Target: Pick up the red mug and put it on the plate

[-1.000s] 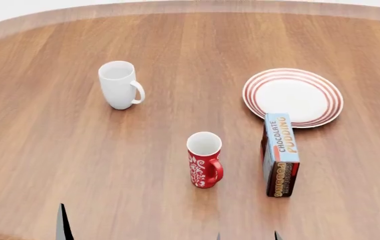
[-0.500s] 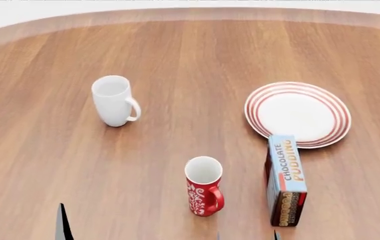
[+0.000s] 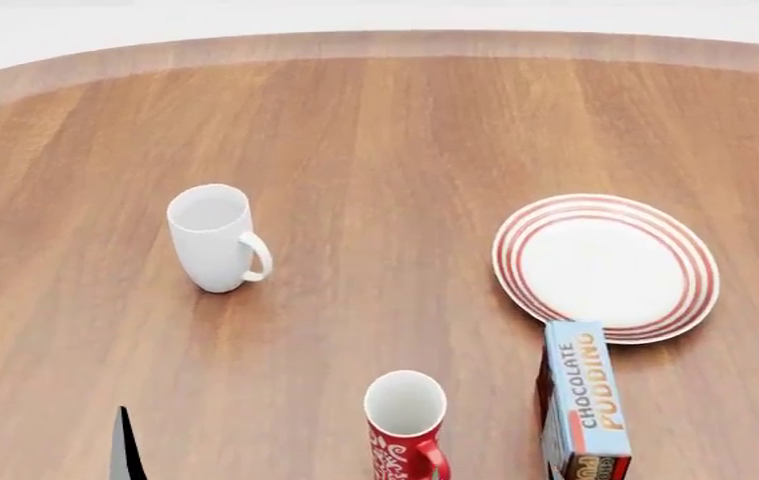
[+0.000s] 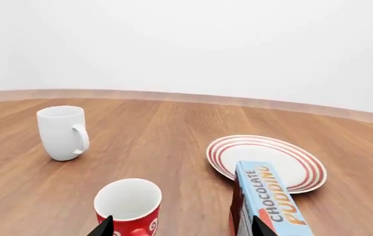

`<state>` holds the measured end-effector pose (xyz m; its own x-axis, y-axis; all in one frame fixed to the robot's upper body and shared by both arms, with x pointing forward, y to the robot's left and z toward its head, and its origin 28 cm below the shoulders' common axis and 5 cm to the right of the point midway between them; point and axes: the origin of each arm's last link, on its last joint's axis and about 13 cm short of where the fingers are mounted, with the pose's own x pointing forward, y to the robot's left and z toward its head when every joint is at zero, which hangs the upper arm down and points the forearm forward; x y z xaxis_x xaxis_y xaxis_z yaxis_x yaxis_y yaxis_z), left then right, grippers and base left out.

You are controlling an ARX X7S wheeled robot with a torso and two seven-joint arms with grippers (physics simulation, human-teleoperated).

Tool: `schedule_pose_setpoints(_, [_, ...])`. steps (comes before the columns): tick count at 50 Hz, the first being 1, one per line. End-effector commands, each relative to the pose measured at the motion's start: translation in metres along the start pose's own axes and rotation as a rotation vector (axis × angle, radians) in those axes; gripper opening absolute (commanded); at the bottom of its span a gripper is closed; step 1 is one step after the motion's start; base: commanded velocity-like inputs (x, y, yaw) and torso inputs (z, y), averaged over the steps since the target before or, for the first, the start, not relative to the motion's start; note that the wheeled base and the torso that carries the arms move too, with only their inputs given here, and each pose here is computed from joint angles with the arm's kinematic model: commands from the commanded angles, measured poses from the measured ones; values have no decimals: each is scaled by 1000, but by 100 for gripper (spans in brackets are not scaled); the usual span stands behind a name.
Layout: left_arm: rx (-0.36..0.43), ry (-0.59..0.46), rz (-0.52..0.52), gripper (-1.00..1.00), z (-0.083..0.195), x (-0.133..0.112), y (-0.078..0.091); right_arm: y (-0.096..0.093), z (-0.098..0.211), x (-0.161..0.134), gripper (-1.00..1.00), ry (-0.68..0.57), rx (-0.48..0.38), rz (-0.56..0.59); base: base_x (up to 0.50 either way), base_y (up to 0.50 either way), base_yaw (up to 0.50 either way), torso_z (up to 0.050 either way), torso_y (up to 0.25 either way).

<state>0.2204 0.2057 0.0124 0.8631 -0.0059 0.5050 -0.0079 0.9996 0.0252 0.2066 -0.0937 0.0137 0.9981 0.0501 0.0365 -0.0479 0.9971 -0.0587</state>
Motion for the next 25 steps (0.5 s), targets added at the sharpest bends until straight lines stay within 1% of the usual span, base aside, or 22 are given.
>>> schedule_pose_setpoints(1, [0,-2,-1,100,0,0,0,-1,-2,1,100,0,0,0,238,0,0,0,0])
schedule_pose_setpoints(25, [-6,-6,-2,100,0,0,0,0,0,0,100,0,-1,0,230,0,0,0,0])
